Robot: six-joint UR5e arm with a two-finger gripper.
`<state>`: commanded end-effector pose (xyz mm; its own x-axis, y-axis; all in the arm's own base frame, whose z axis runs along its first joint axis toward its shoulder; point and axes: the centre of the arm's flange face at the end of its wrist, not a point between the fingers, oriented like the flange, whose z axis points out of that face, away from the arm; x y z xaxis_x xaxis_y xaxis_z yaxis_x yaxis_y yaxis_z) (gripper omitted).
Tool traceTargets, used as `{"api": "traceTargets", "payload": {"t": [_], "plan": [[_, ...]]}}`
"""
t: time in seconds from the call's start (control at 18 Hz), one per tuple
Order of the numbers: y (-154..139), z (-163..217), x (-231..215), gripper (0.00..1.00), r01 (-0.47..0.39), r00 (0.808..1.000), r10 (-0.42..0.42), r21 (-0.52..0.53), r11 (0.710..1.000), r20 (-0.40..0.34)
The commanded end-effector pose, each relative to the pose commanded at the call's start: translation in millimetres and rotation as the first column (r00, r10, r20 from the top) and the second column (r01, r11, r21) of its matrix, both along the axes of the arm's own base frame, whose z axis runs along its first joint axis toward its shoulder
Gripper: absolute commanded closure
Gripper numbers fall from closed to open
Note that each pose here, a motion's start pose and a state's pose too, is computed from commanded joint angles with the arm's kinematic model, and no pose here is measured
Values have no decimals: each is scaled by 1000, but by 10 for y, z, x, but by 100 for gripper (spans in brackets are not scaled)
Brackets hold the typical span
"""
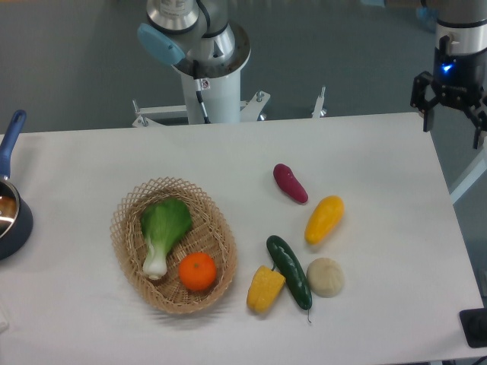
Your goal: Pick up the mango from the table
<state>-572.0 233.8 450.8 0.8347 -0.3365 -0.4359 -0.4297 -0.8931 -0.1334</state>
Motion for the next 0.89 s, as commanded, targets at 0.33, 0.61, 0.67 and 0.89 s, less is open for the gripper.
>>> {"api": "traceTargets", "payload": {"t": [0.33,0.61,0.67,0.89], "plan": [[34,-47,26,0,4,1000,-4,-9,1000,2],[41,-206,72,0,7,999,-7,10,1000,33],[52,-225,88,0,-6,999,5,28,1000,46],[104,-309,136,0,-96,991,90,61,993,96]]}}
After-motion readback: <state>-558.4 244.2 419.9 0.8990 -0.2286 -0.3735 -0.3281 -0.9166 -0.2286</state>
